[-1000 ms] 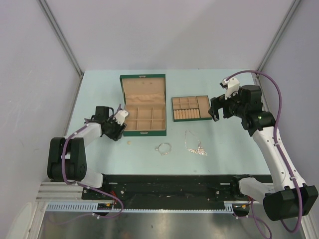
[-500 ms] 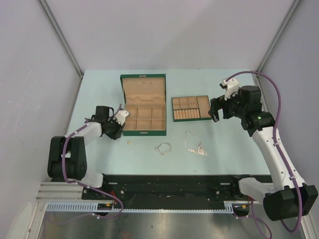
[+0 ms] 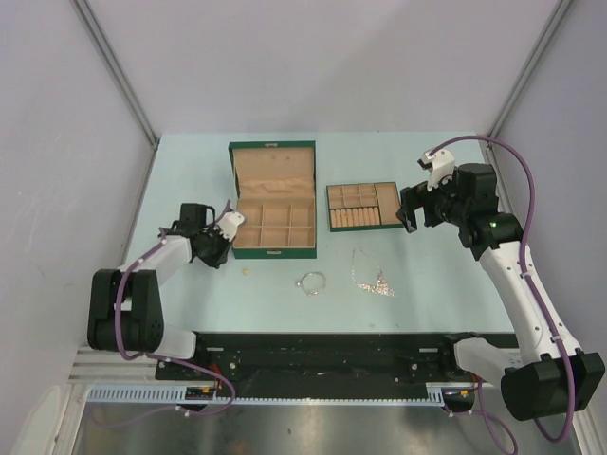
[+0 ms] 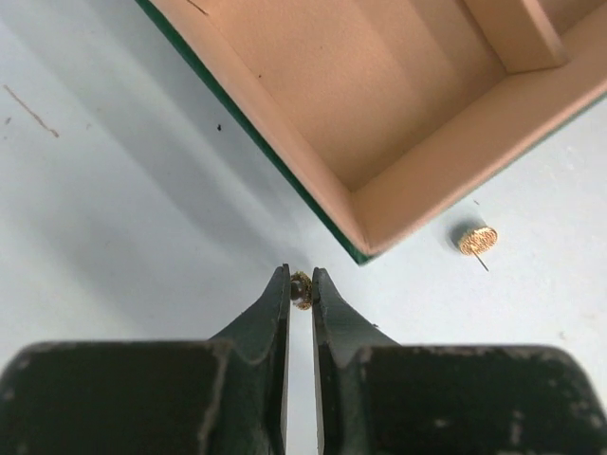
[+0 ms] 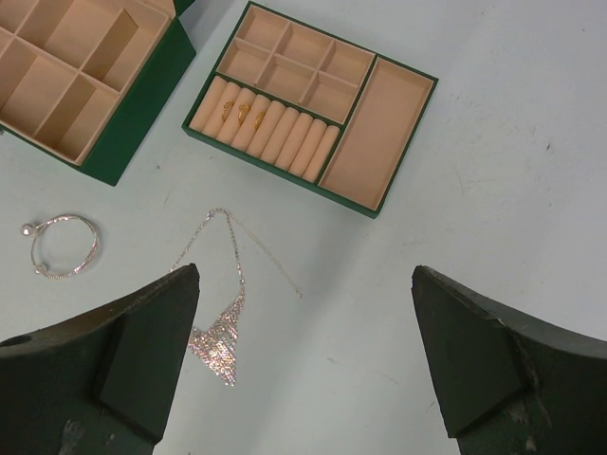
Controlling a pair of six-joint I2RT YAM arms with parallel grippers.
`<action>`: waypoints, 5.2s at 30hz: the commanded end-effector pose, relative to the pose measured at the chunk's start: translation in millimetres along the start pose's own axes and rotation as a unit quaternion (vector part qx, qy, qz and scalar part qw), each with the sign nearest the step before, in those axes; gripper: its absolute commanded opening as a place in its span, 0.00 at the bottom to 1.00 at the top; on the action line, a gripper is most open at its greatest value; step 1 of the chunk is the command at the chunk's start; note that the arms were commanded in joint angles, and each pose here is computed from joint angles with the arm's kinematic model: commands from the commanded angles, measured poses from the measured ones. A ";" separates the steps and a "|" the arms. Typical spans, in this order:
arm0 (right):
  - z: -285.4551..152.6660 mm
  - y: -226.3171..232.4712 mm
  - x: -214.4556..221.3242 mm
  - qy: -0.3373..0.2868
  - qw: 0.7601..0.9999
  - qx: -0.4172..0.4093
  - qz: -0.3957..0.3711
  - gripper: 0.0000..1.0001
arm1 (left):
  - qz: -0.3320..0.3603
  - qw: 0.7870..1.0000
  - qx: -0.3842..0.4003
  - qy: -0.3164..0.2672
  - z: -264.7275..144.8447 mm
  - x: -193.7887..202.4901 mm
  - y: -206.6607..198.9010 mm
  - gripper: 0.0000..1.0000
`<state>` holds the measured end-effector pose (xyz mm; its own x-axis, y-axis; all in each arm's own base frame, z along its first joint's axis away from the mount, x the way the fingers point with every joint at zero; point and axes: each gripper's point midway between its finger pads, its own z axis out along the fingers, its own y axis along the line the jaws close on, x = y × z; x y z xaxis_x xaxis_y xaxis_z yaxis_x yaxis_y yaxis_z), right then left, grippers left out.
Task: Organize the mixed jewelry
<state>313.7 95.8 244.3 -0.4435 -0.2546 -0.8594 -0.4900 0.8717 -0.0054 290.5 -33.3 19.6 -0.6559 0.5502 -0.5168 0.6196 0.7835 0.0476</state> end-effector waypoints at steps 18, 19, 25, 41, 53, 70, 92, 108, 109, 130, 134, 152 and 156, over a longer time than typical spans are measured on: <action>0.1 -9.3 -12.0 -0.023 0.999 0.026 -0.009 0.99 | 0.068 0.986 0.003 -0.151 -102.9 -148.5 -51.7 0.00; 0.5 -10.3 -11.9 -0.023 0.999 0.029 -0.009 1.00 | 0.083 0.984 0.013 -0.155 -101.5 -159.8 -64.7 0.00; 6.7 -19.6 -11.1 -0.021 0.999 0.043 -0.002 1.00 | 0.112 0.976 0.043 -0.179 -91.4 -237.1 -95.1 0.00; 1.0 -36.1 14.4 -0.009 0.997 0.071 0.013 1.00 | 0.148 0.963 0.103 -0.200 9.2 -378.4 -147.8 0.00; 9.8 -37.4 35.8 0.014 0.998 0.062 0.028 1.00 | 0.170 0.961 0.056 -0.210 74.5 -401.1 -162.7 0.00; 9.3 -34.6 35.4 0.011 0.998 0.053 0.026 1.00 | 0.181 0.967 -0.016 -0.179 106.0 -394.6 -134.9 0.00; 11.5 -37.2 38.5 0.016 0.998 0.057 0.029 1.00 | 0.241 0.964 -0.065 -0.093 119.3 -366.8 -111.1 0.01; 14.0 -37.6 39.5 0.019 0.998 0.058 0.028 1.00 | 0.335 0.938 -0.061 -0.056 129.4 -353.4 -123.7 0.13; 13.8 -37.3 38.7 0.018 0.998 0.057 0.028 1.00 | 0.340 0.937 -0.059 -0.054 132.0 -351.9 -126.5 0.14; 14.2 -37.0 39.4 0.020 0.998 0.056 0.029 1.00 | 0.358 0.929 -0.082 -0.045 145.0 -350.5 -121.7 0.23; 15.1 -37.3 40.8 0.022 0.998 0.057 0.029 1.00 | 0.360 0.928 -0.085 -0.045 147.7 -350.7 -120.0 0.24; 13.8 -36.7 39.4 0.019 0.998 0.056 0.026 1.00 | 0.305 0.942 -0.076 -0.120 65.7 -387.0 -127.8 0.32; 10.4 -35.5 37.2 0.014 0.998 0.055 0.027 1.00 | 0.285 0.949 -0.045 -0.130 37.1 -382.8 -138.3 0.31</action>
<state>321.0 58.8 192.4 -0.5368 -0.2202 -0.8144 -0.3749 0.9271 -0.0036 491.3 -358.6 95.6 -0.1137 0.8909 -0.4397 0.8087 0.3401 0.4799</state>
